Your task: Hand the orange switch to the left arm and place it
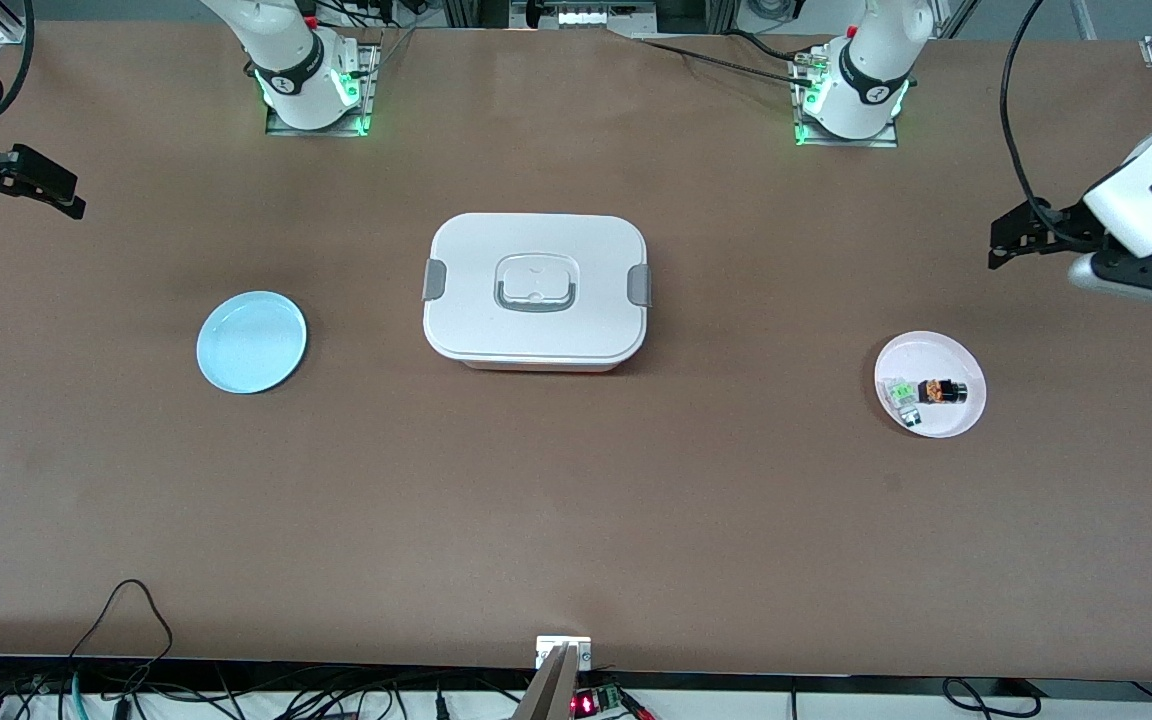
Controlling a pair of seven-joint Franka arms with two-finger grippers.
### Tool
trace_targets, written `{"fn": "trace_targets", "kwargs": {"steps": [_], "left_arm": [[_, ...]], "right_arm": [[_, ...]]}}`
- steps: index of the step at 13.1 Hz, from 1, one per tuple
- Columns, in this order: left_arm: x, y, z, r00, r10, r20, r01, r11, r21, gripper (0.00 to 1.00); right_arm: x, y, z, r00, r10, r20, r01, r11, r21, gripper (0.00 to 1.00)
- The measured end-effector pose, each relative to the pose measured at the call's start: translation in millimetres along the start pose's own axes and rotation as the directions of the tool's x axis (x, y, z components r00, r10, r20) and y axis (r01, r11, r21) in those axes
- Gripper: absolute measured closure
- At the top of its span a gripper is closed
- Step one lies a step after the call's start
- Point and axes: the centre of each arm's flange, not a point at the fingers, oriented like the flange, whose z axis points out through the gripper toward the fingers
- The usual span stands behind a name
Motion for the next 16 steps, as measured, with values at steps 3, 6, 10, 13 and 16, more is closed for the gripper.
{"fn": "trace_targets", "kwargs": {"steps": [3, 6, 10, 13, 16], "left_arm": [[-7.7, 15.0, -3.8, 1.0, -0.022, -0.006, 0.022, 0.999, 0.029, 0.0], [-7.5, 15.9, -1.8, 1.0, -0.023, -0.004, 0.023, 0.999, 0.033, 0.0], [-7.4, 16.0, -1.9, 1.0, -0.022, -0.005, 0.023, 0.999, 0.034, 0.0], [-6.5, 19.5, -2.5, 1.0, -0.017, -0.012, 0.017, 0.999, 0.034, 0.0], [-6.3, 21.3, -2.5, 1.0, -0.016, -0.012, 0.017, 0.999, 0.034, 0.0]], "right_arm": [[0.0, 0.0, 0.0, 1.0, 0.0, 0.0, 0.0, 1.0, 0.0, 0.0], [-0.1, -0.1, -0.1, 1.0, 0.0, 0.0, 0.0, 1.0, 0.0, 0.0], [-2.8, -0.1, 0.9, 1.0, 0.0, 0.02, 0.0, 1.0, 0.0, 0.0], [-3.8, -0.5, 1.1, 1.0, -0.001, 0.025, 0.001, 1.0, 0.0, 0.0], [-3.1, -1.4, 1.7, 1.0, -0.002, 0.023, 0.002, 1.0, 0.003, 0.0]]}}
